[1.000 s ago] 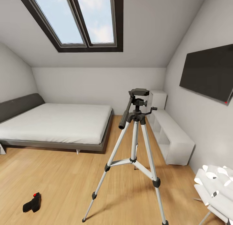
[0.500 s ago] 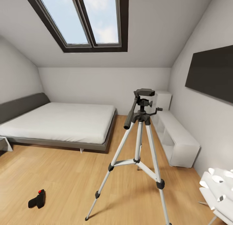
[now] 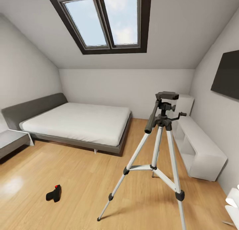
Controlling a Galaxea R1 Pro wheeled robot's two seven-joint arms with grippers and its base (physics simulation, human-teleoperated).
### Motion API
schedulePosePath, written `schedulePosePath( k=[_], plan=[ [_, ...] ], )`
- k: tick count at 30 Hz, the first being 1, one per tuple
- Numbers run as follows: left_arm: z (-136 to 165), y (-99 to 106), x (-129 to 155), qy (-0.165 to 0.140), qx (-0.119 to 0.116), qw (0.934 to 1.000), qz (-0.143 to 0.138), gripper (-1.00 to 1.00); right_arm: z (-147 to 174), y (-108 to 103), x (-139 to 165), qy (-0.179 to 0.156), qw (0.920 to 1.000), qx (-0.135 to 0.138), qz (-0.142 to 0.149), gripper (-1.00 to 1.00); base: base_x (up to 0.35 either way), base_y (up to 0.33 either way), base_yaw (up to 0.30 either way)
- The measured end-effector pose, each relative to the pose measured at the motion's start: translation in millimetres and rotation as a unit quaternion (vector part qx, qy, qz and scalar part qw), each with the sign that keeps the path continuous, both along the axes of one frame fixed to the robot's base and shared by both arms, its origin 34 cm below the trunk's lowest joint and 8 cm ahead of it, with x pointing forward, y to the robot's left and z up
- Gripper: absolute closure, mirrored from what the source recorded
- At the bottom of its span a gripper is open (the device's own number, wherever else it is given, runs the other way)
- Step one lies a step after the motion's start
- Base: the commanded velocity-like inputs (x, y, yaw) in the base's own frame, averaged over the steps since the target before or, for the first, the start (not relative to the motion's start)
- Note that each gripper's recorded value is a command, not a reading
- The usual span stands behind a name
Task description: Attach the digital camera to the camera tripod in the bedroom.
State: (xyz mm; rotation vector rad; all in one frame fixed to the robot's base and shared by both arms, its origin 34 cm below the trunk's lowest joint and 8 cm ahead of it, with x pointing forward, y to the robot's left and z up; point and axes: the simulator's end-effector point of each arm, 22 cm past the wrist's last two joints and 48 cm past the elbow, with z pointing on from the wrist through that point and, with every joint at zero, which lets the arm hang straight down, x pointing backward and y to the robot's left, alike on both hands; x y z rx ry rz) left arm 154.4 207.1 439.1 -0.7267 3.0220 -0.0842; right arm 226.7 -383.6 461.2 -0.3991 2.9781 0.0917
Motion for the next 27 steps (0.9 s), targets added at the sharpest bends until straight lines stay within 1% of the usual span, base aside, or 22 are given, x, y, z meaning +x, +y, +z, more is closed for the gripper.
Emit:
schedulePosePath(
  k=[5,10,18,23,27],
  plan=[
    [0.0,0.0,0.0,0.000,0.000,1.0000,0.000,-1.00,-0.2,1.0,0.0,0.000,1.0000,0.001,0.000,-1.00,-0.078,0.001,0.273],
    [-0.1,0.2,-0.1,0.000,0.000,1.0000,0.002,-1.00,-0.5,1.5,-0.2,0.001,1.0000,0.001,0.000,-1.00,-0.219,0.063,0.273],
    [-0.1,0.4,0.2,0.000,0.001,1.0000,0.002,-1.00,-0.6,0.3,-0.2,0.000,1.0000,-0.003,0.000,-1.00,-0.220,0.201,0.273],
    [0.0,0.4,0.2,0.000,0.001,1.0000,0.002,-1.00,-0.6,-2.0,0.6,-0.001,1.0000,-0.008,-0.001,-1.00,-0.063,0.273,0.273],
    [0.0,0.4,0.3,0.000,0.001,1.0000,0.002,-1.00,-0.6,-4.2,1.2,-0.003,0.9999,-0.013,-0.001,-1.00,-0.018,0.135,0.273]
  ],
)
